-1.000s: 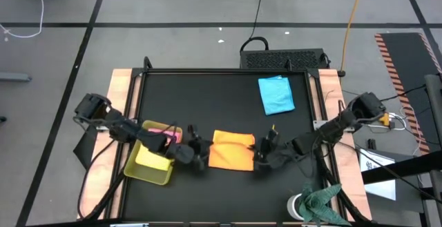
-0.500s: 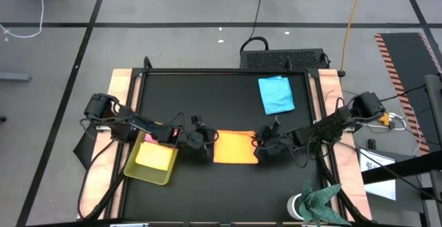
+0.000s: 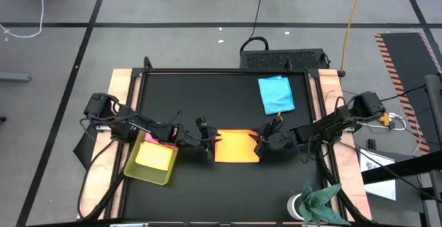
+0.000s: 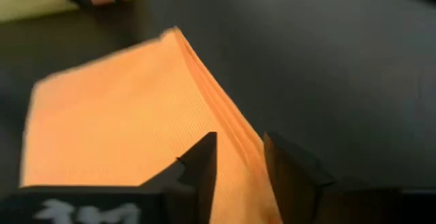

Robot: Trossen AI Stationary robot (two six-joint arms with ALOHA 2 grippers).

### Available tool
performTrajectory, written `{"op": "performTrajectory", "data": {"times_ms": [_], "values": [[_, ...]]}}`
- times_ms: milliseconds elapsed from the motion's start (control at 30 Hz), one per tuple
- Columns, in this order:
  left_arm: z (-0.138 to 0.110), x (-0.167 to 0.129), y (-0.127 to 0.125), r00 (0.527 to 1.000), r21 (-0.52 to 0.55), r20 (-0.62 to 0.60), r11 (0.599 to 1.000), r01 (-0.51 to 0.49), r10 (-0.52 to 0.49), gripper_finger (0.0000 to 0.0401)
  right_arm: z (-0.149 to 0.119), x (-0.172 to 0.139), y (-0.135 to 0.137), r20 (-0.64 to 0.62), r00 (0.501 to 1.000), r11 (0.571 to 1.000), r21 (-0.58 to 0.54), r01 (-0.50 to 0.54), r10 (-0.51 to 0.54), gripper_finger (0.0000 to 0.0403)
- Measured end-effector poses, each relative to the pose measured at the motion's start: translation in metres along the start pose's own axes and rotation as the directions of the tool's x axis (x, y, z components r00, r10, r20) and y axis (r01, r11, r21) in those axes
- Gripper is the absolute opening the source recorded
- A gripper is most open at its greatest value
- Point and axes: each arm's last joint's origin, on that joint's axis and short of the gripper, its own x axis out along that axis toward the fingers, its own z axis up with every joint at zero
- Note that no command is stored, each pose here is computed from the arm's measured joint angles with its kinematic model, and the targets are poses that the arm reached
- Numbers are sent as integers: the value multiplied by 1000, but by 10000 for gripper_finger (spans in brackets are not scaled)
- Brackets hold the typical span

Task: Fold microfiber towels
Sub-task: Fold the orange microfiber towel

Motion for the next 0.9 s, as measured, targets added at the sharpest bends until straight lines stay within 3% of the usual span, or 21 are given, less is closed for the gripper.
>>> {"op": "performTrajectory", "data": {"times_ms": [200, 333, 467, 667, 900], "values": [[-13, 19, 6, 1000, -28, -5, 1000, 0, 0, 102, 12, -8, 2, 58, 997, 998, 7, -56, 55, 148], [-31, 33, 20, 993, -95, -106, 993, -66, 56, 95, 10, -7, 6, -5, 984, 984, -11, -179, 179, 145], [-40, 32, 28, 974, -151, -213, 982, -116, 83, 93, -3, 2, 3, -85, 984, 987, -22, -158, 155, 132], [-27, 12, 25, 966, -129, -246, 985, -113, 78, 93, -10, 10, -3, -134, 986, 994, -17, -107, 104, 108], [-7, 4, 17, 993, -118, -116, 992, -41, 27, 93, 10, 9, 1, 26, 985, 984, 30, -173, 173, 72]]}}
